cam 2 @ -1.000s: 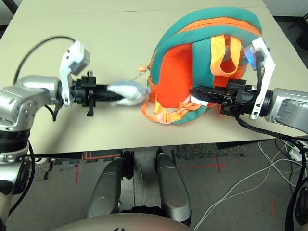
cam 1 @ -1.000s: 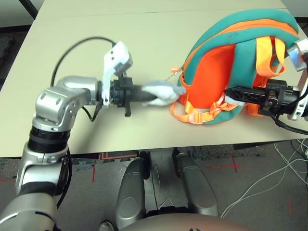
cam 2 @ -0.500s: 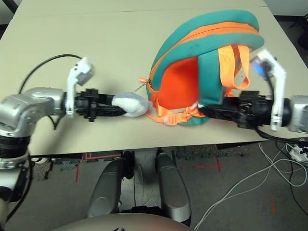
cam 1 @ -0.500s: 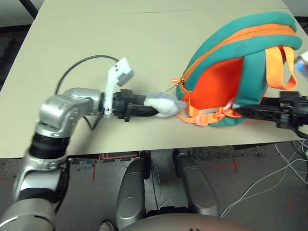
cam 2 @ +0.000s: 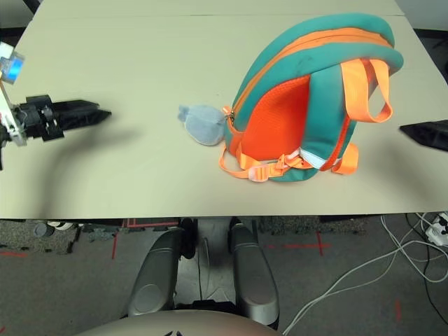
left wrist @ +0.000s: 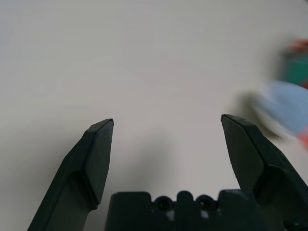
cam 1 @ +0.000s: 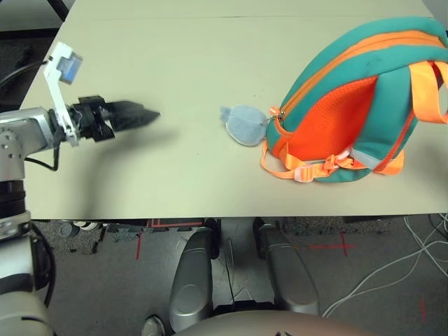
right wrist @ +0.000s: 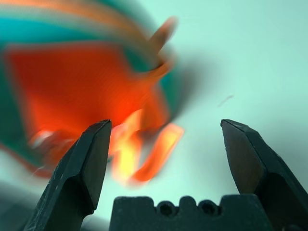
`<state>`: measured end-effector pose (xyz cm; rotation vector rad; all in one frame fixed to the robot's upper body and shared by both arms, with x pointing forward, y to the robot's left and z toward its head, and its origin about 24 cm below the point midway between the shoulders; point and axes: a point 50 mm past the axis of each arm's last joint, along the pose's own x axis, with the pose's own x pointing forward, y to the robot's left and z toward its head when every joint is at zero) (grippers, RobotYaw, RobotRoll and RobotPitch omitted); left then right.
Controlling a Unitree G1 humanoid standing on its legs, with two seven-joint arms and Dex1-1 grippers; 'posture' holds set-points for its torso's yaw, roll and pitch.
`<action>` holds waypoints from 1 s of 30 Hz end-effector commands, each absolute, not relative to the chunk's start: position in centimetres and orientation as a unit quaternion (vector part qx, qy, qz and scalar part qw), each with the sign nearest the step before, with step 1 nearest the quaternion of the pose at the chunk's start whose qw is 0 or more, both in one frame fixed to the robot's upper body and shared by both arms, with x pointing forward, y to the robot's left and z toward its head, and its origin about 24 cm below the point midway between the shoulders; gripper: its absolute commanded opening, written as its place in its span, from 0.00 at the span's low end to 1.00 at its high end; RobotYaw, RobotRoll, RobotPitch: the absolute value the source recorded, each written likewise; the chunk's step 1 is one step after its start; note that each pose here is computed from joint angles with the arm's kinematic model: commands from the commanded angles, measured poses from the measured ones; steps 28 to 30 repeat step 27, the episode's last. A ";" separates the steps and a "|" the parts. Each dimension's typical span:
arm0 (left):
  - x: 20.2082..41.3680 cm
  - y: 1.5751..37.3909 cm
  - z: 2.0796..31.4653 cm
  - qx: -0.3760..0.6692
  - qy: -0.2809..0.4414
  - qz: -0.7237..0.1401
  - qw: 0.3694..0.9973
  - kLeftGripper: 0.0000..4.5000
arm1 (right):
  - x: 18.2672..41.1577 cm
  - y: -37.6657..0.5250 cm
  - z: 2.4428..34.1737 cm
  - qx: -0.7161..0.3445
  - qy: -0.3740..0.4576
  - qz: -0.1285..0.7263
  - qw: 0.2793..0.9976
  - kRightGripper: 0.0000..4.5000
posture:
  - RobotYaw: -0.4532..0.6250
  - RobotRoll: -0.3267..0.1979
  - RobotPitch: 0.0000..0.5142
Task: Put the pencil case into the backpack and zip it.
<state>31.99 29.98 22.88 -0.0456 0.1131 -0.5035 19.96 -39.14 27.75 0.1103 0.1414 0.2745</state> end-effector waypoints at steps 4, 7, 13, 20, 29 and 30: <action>33.3 33.0 21.8 0.010 -0.074 -0.067 0.995 0.99 | 23.8 -40.8 23.9 0.061 -0.024 0.014 0.998 1.00 | 0.37 0.62 0.63; 33.0 34.0 20.0 0.019 -0.099 0.005 0.995 0.99 | 25.3 -40.8 22.5 0.063 -0.068 -0.021 0.995 1.00 | 0.37 0.62 0.63; 32.6 34.6 17.4 0.057 -0.119 0.080 0.988 0.99 | 26.8 -40.9 20.6 0.060 -0.124 -0.064 0.988 1.00 | 0.39 0.62 0.64; 34.0 32.8 15.2 0.048 -0.094 0.064 0.992 0.99 | 27.6 -40.2 18.8 0.033 -0.140 -0.060 0.988 1.00 | 0.34 0.62 0.65; 35.3 31.1 14.8 0.045 -0.086 0.040 0.994 0.99 | 27.5 -38.7 17.9 0.025 -0.133 -0.039 0.990 1.00 | 0.29 0.62 0.64; 35.3 31.1 14.8 0.045 -0.086 0.040 0.994 0.99 | 27.5 -38.7 17.9 0.025 -0.133 -0.039 0.990 1.00 | 0.29 0.62 0.64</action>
